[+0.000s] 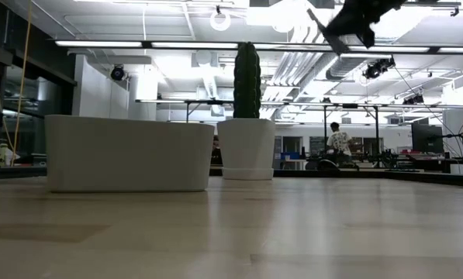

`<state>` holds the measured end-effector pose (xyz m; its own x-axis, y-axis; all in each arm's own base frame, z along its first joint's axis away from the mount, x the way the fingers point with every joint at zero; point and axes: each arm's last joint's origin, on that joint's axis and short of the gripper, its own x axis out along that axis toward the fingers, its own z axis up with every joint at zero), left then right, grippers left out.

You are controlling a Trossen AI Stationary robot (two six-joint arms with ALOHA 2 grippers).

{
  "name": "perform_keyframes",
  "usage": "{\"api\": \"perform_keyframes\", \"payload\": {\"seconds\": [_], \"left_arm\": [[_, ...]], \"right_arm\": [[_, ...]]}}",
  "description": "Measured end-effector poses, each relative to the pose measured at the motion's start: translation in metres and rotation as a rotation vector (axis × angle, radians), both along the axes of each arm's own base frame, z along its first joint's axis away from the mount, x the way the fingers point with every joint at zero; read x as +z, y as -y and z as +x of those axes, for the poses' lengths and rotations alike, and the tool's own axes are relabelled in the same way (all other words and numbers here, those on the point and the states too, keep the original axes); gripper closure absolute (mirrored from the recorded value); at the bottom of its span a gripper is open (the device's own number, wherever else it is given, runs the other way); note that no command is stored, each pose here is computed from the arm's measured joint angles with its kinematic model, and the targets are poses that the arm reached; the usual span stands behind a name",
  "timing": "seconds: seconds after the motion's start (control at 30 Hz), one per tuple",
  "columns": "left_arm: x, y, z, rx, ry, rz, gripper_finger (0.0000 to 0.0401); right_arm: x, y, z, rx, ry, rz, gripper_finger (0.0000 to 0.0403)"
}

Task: Pick and place USB-C Cables
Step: Put the black and white charger cable into the gray bin

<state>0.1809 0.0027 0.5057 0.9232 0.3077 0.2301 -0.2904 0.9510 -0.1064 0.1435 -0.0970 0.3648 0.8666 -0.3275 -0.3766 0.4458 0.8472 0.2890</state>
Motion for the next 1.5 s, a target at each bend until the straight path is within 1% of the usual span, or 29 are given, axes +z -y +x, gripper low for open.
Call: {"api": "perform_keyframes", "payload": {"seconds": [0.2, 0.43, 0.57, 0.73, 0.87, 1.13, 1.37, 1.5], "left_arm": [[-0.001, 0.0, 0.0, 0.0, -0.007, 0.002, 0.0165], [-0.001, 0.0, 0.0, 0.019, -0.034, 0.08, 0.0165], [-0.001, 0.0, 0.0, 0.021, -0.035, 0.084, 0.0165], [-0.001, 0.0, 0.0, 0.036, -0.056, 0.146, 0.0165], [-0.001, 0.0, 0.0, 0.043, -0.066, 0.176, 0.0165], [-0.001, 0.0, 0.0, 0.043, -0.074, 0.178, 0.0165], [-0.001, 0.0, 0.0, 0.043, -0.074, 0.178, 0.0165], [-0.002, 0.0, 0.002, 0.034, -0.064, 0.142, 0.0165]], "right_arm": [[0.012, -0.028, 0.002, 0.135, 0.1, -0.015, 0.0393], [0.023, -0.051, 0.013, 0.294, 0.201, -0.062, 0.0393], [0.026, -0.062, 0.017, 0.376, 0.229, -0.111, 0.0393], [0.031, -0.074, 0.019, 0.464, 0.268, -0.199, 0.0393], [0.034, -0.079, 0.02, 0.499, 0.296, -0.215, 0.0394], [0.035, -0.086, 0.02, 0.539, 0.312, -0.214, 0.0396], [0.035, -0.089, 0.021, 0.542, 0.315, -0.216, 0.0396], [0.037, -0.09, 0.021, 0.548, 0.332, -0.221, 0.0397]]}}
